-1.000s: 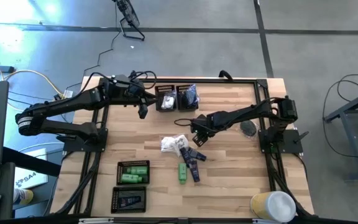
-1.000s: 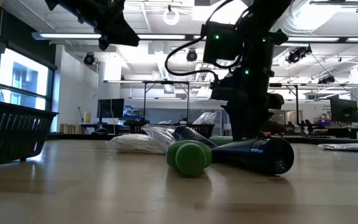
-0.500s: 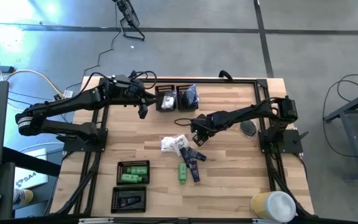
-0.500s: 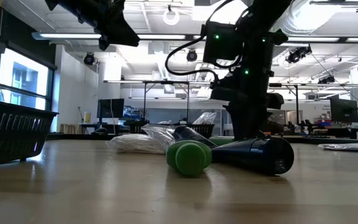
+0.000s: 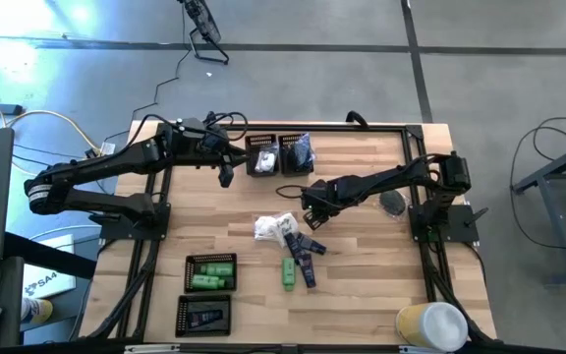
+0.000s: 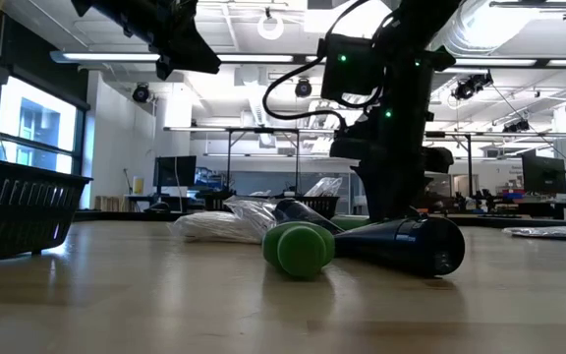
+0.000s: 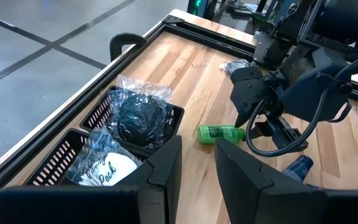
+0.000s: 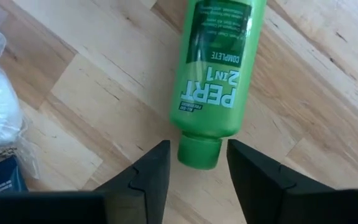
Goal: Pick & Place Travel size toiletries
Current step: Put the green shampoo into the middle left basket
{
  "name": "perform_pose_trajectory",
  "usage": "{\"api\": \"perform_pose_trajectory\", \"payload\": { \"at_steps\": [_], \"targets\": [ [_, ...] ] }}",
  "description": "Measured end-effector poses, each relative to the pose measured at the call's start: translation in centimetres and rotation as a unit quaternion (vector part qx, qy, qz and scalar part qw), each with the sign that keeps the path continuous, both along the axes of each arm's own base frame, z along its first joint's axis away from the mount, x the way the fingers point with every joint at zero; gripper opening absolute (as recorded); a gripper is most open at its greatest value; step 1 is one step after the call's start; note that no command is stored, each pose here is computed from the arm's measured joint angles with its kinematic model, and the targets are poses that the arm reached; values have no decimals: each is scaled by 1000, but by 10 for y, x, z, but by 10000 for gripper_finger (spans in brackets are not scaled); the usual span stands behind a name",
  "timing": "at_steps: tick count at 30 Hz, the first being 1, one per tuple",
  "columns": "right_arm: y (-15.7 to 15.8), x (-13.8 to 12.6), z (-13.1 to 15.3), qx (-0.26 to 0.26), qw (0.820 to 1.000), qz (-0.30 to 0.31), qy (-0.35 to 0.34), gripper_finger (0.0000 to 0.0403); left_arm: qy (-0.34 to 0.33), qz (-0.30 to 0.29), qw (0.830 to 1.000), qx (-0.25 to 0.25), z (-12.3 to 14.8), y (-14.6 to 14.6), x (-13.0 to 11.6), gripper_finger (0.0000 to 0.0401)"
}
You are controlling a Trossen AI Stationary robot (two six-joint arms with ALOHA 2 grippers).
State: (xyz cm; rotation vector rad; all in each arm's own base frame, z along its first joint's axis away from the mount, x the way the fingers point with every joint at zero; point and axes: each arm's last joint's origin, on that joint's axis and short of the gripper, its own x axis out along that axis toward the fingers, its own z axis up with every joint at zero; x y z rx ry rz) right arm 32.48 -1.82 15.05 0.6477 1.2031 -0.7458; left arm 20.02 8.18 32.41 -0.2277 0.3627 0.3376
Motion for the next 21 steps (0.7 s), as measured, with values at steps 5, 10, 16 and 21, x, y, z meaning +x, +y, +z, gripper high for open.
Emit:
{"api": "perform_pose_trajectory", "payload": {
  "at_steps": [5, 10, 16, 21],
  "targets": [
    [-2, 0, -4, -1, 1000, -23, 6, 148, 0, 0, 1000, 0, 0, 0, 0, 93],
    [-2, 3, -11, 0, 1000, -24, 10, 148, 0, 0, 1000, 0, 0, 0, 0, 93],
    [-2, 6, -13, -2, 1000, -22, -4, 148, 1, -2, 1000, -1, 0, 0, 0, 93],
    [-2, 7, -13, -10, 1000, -16, -6, 133, 1, -2, 1000, -1, 0, 0, 0, 93]
  ]
}}
